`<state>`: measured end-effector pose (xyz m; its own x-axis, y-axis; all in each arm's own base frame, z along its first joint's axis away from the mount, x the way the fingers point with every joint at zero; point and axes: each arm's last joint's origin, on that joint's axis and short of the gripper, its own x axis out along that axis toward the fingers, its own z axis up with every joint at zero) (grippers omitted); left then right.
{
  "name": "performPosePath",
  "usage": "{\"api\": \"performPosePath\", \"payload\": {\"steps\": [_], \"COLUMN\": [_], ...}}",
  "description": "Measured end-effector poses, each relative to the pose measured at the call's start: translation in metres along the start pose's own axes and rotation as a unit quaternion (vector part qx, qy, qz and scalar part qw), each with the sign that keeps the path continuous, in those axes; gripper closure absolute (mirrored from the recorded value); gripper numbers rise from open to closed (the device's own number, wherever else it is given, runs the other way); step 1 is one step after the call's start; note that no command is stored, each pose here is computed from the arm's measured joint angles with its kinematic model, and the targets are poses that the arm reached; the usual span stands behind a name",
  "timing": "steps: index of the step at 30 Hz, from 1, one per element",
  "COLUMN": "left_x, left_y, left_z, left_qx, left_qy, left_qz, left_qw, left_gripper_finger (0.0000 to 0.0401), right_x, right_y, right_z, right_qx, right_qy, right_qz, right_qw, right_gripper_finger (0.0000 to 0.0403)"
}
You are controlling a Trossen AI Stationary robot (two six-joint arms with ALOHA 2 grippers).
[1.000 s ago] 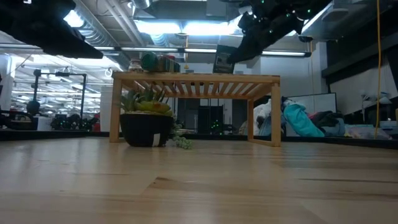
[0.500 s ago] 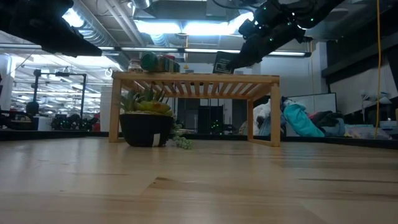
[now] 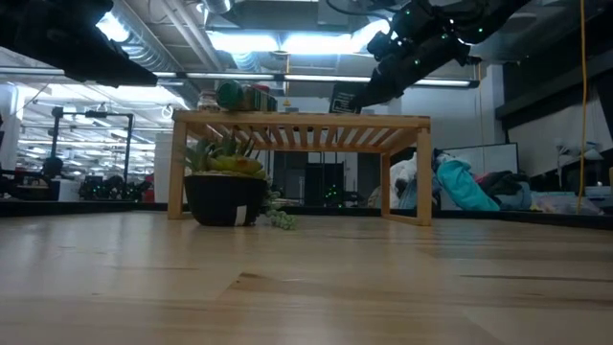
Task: Shelf spices
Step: Put the black seasoning can on the shelf
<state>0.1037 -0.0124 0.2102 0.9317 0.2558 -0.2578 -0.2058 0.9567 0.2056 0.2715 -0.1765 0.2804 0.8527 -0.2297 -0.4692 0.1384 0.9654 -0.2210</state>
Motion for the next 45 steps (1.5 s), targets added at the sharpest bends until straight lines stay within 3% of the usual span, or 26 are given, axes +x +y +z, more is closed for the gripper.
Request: {"api": "performPosePath", "payload": {"steps": [45], "left_x": [0.0001], "left_y": [-0.0001], "left_z": [-0.0005], "left_qx": [-0.002], "left_qy": [0.003], "left_qz": [0.000], "left_qw": [1.000], "left_gripper_finger": [0.0389], "right_x": [0.0002], "right_y": [0.0000], "right_z": [-0.0003], "right_qx": [0.001], "right_qy": [0.004], "right_qz": [-0.006], "right_qw": [1.000], "right_gripper_finger": [0.0271]}}
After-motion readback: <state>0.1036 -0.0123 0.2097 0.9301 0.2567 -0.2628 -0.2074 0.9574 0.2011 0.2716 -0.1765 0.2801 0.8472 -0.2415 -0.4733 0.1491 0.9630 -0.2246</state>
